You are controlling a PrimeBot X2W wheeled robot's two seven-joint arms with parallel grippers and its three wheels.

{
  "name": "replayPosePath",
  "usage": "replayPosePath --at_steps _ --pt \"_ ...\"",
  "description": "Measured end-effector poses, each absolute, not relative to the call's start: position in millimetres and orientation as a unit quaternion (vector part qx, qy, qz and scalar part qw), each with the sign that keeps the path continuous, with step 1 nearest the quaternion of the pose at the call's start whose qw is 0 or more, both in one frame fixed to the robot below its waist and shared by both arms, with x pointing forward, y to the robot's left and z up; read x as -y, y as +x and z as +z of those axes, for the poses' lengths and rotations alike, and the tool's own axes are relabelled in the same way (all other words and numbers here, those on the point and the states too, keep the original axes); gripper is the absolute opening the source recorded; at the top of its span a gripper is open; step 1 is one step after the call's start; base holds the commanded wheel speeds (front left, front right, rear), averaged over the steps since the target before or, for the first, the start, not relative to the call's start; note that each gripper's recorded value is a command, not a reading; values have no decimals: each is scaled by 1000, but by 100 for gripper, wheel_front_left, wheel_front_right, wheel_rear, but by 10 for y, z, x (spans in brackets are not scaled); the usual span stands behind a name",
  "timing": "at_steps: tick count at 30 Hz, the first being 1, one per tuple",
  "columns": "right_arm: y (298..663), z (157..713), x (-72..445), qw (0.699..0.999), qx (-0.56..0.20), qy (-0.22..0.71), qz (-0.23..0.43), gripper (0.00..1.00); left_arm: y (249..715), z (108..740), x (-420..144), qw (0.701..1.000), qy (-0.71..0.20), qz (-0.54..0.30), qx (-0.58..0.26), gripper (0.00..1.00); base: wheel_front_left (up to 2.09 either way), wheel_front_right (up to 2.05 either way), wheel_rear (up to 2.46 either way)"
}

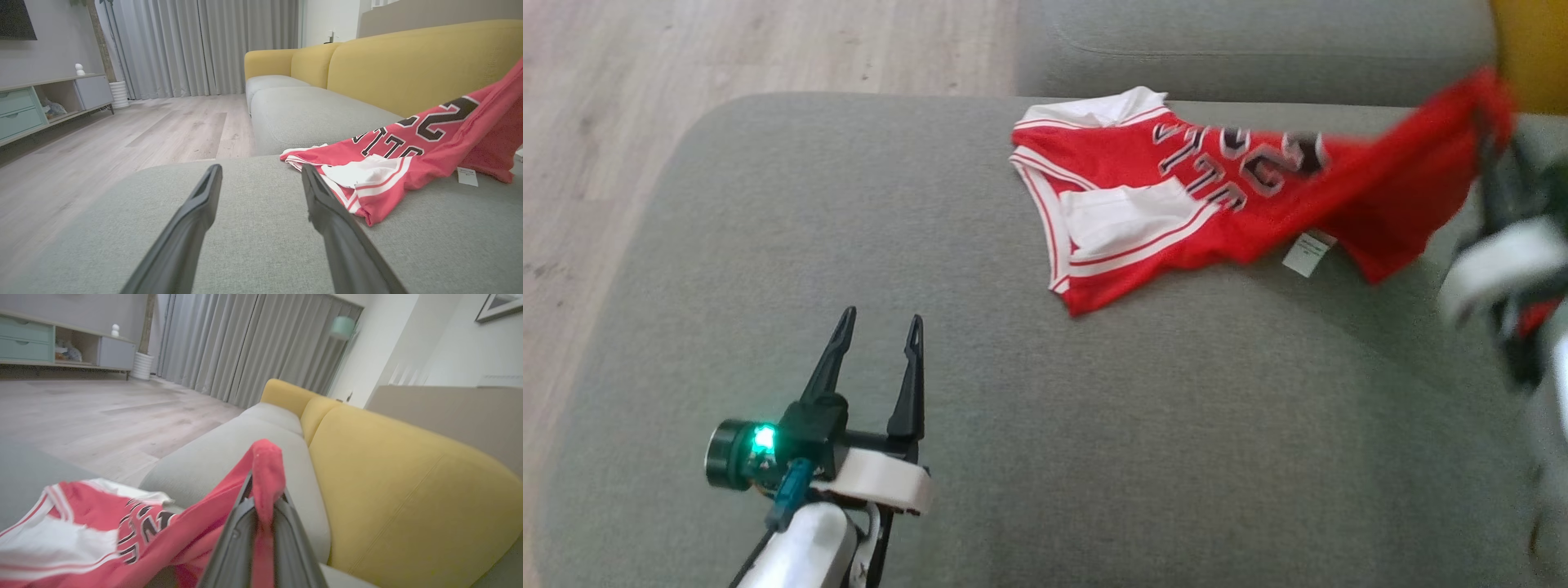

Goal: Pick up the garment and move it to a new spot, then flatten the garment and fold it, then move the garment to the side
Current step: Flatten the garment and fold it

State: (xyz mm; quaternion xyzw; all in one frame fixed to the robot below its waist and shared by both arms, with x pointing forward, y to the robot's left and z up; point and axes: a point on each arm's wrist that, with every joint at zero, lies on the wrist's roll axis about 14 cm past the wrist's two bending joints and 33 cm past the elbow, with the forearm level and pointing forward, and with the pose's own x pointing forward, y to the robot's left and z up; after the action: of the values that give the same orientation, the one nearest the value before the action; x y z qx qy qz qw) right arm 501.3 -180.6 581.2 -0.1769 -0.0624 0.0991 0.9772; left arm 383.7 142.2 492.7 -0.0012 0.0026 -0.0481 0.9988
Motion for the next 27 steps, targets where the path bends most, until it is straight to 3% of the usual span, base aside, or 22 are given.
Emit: replayPosePath --at_steps 11,12,13,14,15,16,21,27 --pt "3840 4352 1871 979 -119 -133 96 0 3984 4873 -1127 995 -1 -95 -8 100 0 0 0" --pt "3770 4267 1911 977 -135 -137 92 5 3997 4865 -1099 995 -2 -99 -9 100 0 0 0" --pt "3716 4202 1964 976 -149 -138 84 61 4006 4854 -1066 994 -3 -105 -10 100 0 0 0" --pt "3689 4173 2008 975 -155 -137 77 71 4012 4841 -1038 994 -1 -109 -11 100 0 0 0" --pt "3685 4171 2047 976 -156 -136 69 75 4017 4830 -1016 994 -1 -112 -12 100 0 0 0" --pt "3693 4181 2081 977 -155 -136 60 100 4020 4817 -1003 993 -1 -114 -14 100 0 0 0" --pt "3722 4248 2151 981 -143 -131 33 100 4012 4777 -1006 993 1 -116 -21 100 0 0 0" --pt "3861 4596 1844 994 -55 -80 48 100 3988 4797 -1055 994 5 -110 -18 100 0 0 0"
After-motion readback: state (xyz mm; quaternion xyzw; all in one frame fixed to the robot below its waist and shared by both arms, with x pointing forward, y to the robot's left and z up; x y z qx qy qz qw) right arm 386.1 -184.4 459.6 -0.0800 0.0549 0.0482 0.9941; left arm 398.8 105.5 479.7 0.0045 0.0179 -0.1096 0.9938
